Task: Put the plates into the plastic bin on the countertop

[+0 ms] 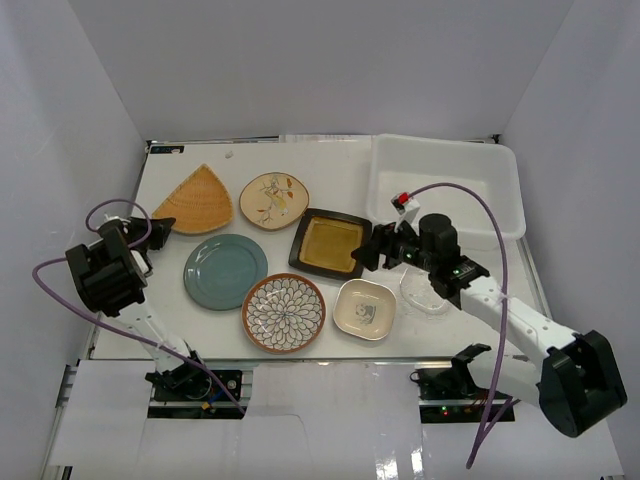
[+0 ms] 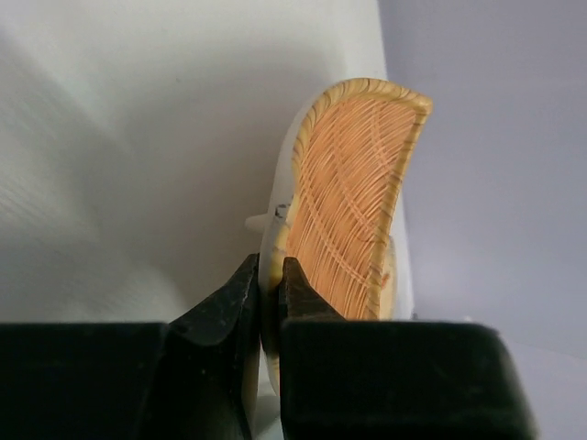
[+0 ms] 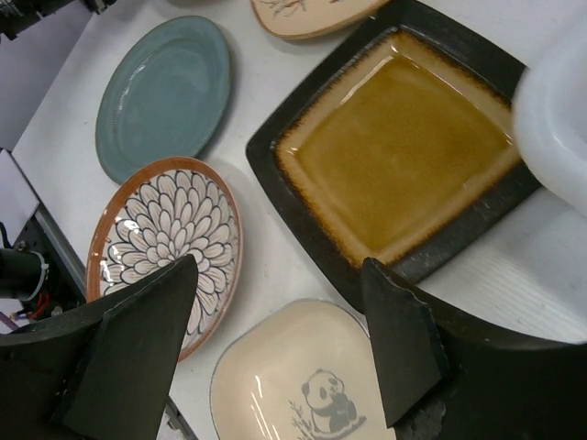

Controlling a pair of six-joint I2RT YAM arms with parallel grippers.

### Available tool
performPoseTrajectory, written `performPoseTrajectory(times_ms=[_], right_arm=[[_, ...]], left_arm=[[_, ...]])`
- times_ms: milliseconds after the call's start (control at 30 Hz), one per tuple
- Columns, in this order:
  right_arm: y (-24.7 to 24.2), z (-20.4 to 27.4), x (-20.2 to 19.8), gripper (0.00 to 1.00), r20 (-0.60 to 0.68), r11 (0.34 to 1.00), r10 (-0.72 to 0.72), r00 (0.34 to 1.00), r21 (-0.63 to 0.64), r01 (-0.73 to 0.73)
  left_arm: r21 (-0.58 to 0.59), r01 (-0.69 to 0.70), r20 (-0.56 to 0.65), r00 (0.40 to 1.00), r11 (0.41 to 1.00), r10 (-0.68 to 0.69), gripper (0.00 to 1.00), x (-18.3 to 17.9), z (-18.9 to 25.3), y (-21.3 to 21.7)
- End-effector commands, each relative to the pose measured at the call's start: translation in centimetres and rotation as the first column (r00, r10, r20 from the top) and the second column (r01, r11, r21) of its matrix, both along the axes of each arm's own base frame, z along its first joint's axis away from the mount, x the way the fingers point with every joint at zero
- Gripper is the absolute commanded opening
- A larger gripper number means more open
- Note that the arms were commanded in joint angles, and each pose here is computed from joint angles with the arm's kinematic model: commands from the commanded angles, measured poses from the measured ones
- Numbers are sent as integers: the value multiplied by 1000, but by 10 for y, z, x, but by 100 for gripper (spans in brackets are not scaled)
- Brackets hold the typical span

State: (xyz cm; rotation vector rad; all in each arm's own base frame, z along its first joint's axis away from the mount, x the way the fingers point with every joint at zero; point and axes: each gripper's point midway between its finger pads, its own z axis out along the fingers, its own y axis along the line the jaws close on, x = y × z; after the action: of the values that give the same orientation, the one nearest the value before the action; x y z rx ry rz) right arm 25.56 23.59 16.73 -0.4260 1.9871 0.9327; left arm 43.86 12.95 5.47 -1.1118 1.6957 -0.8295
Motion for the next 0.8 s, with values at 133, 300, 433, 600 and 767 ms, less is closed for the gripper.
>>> performPoseTrajectory(times_ms=[133, 300, 433, 600, 767], right_arm=[[67, 66, 16, 96, 89, 980, 155, 984, 110, -164], [91, 88, 38, 90, 90, 973, 161, 983, 150, -173], [105, 83, 64, 90, 46, 981, 130, 990, 140, -136], [107, 88, 87, 90, 59, 989, 79, 995, 119, -86], [95, 70, 100, 90, 25, 996, 16, 1000, 88, -18]], left_arm=[[-11, 2, 265, 964, 1000, 1, 0, -11, 127, -26], [38, 111, 184, 976, 993, -116, 0, -27, 128, -103], [45, 261, 180, 947, 964, -265, 0, -53, 125, -166], [57, 457, 201, 866, 887, -459, 0, -79, 140, -214], [97, 604, 223, 761, 791, -609, 0, -100, 151, -254]])
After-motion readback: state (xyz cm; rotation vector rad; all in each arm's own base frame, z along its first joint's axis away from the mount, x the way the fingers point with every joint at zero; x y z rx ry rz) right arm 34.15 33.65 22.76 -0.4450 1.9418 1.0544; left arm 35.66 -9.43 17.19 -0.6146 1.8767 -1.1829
